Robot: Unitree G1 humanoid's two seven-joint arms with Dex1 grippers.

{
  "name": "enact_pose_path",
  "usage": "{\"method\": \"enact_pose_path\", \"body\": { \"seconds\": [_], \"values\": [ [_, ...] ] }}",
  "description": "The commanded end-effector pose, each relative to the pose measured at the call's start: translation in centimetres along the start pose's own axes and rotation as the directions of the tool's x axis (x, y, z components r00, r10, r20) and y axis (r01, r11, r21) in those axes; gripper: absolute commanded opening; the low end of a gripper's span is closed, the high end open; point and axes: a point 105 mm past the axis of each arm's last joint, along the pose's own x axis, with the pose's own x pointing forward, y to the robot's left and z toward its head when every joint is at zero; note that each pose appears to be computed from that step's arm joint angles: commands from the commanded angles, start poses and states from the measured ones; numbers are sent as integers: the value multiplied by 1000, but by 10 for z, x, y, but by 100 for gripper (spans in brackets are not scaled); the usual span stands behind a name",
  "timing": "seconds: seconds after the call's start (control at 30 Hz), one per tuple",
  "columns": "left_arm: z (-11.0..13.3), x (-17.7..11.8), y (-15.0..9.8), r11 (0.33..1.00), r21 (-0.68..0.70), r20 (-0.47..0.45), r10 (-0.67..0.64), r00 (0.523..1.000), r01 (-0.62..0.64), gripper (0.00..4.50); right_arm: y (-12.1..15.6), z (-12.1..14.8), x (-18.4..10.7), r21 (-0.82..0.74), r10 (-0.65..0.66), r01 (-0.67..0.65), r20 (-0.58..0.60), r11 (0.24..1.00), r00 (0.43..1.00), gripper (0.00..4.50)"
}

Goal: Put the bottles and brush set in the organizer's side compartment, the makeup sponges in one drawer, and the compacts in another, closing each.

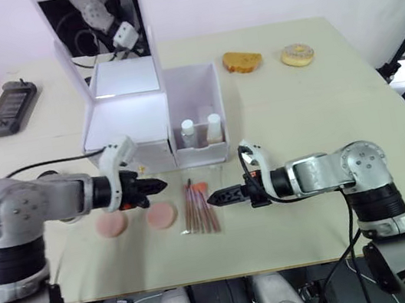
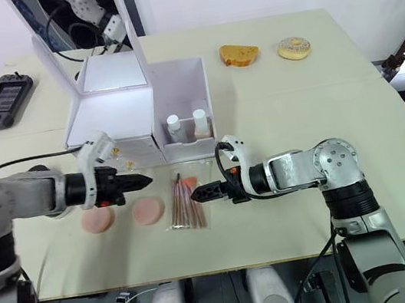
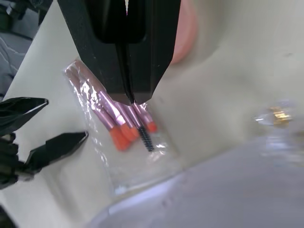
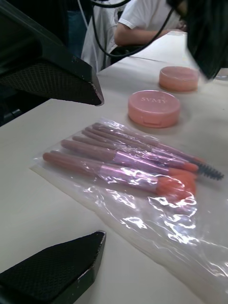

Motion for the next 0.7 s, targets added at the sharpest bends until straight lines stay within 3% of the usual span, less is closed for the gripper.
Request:
{"method": "enact_pose_path", "body": {
  "seconds": [0.03,0.13,0.27,0.47,0.7],
  "values": [
    [-11,-2,-15,998,18,-25,-52,998,52,4,-1,-10,4,7,-4,5,-54,1000,999,450],
    [-23,3,-25,996,-4,-28,-94,995,94,4,-2,-9,3,3,-10,10,-64,1000,998,450],
    [-27,15,-38,984,-144,81,-90,993,102,4,-3,-11,2,-3,-14,14,-85,1000,996,450],
    [-34,25,-46,975,-218,67,-25,997,39,4,-3,-12,3,-5,-15,15,-98,1000,995,450],
    [-28,37,-37,970,-239,46,54,997,-41,4,-3,-8,5,-2,-22,22,-86,1000,996,450]
  ]
}}
